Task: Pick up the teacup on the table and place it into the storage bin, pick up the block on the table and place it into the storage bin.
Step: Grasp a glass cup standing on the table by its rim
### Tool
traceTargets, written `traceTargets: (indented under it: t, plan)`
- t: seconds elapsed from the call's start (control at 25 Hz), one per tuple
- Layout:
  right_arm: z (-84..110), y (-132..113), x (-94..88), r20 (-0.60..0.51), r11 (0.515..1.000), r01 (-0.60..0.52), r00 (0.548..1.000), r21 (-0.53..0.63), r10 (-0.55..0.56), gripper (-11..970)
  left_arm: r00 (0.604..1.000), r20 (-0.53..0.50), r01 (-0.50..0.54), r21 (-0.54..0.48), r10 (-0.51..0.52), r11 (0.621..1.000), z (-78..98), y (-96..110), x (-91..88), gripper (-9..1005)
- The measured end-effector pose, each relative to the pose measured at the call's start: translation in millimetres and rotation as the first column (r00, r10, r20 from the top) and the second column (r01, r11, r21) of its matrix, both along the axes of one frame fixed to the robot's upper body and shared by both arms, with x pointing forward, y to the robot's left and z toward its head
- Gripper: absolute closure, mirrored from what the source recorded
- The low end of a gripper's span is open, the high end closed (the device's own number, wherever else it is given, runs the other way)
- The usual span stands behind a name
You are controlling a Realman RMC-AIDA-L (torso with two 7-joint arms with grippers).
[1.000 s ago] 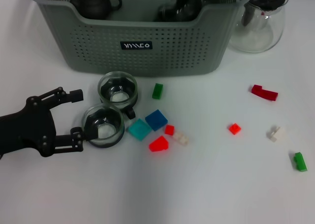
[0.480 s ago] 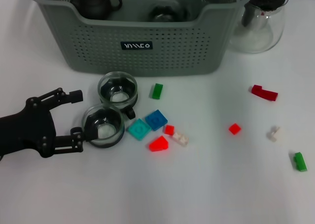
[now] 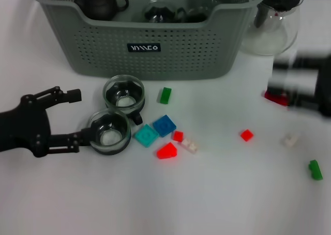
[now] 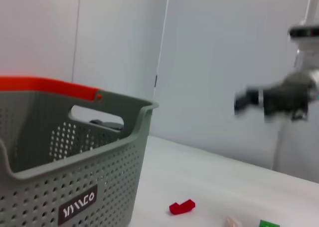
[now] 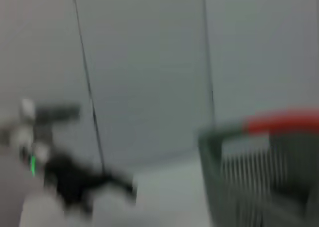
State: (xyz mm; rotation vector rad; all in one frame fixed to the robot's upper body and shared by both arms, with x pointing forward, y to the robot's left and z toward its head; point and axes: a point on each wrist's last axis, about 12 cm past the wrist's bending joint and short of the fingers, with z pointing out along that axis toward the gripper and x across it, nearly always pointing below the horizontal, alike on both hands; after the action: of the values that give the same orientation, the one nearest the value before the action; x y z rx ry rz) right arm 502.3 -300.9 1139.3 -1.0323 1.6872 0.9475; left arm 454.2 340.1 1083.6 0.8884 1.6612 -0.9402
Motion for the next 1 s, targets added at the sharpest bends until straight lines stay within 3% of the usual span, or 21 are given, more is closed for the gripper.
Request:
traceTargets:
  t: [0.12, 0.28, 0.36, 0.48, 0.68, 1.0]
  plan:
    - [-15.1, -1, 0.6, -0.114, 0.989, -0.023, 0.993, -0.144, 0.006, 442, 0.998, -0.056, 0.016, 0.015, -0.015, 1.000, 11.8, 3, 4.2, 49]
    - [-18.0, 3, 6.1, -0.163, 0.975, -0.063, 0.986, -0.212, 0.028, 442, 0.987, -0.148, 0.083, 0.121, -0.064, 0.989, 41.3, -4, 15.5, 50]
    - [-16.4, 6, 8.7, -0.165, 0.972, -0.078, 0.985, -0.219, 0.042, 442, 0.976, -0.197, 0.139, 0.225, -0.095, 0.964, 55.5, -18, 23.1, 50]
    - [-14.0, 10, 13.5, -0.161, 0.969, -0.096, 0.985, -0.226, 0.060, 441, 0.951, -0.280, 0.237, 0.385, -0.131, 0.892, 71.6, -46, 34.9, 52]
    - [-13.3, 14, 18.1, -0.167, 0.968, -0.110, 0.983, -0.224, 0.073, 441, 0.932, -0.356, 0.269, 0.538, -0.074, 0.799, 76.2, -81, 52.7, 57]
    - [-13.1, 12, 18.2, -0.176, 0.969, -0.111, 0.982, -0.221, 0.073, 441, 0.937, -0.348, 0.246, 0.605, -0.027, 0.758, 57.8, -116, 65.8, 65]
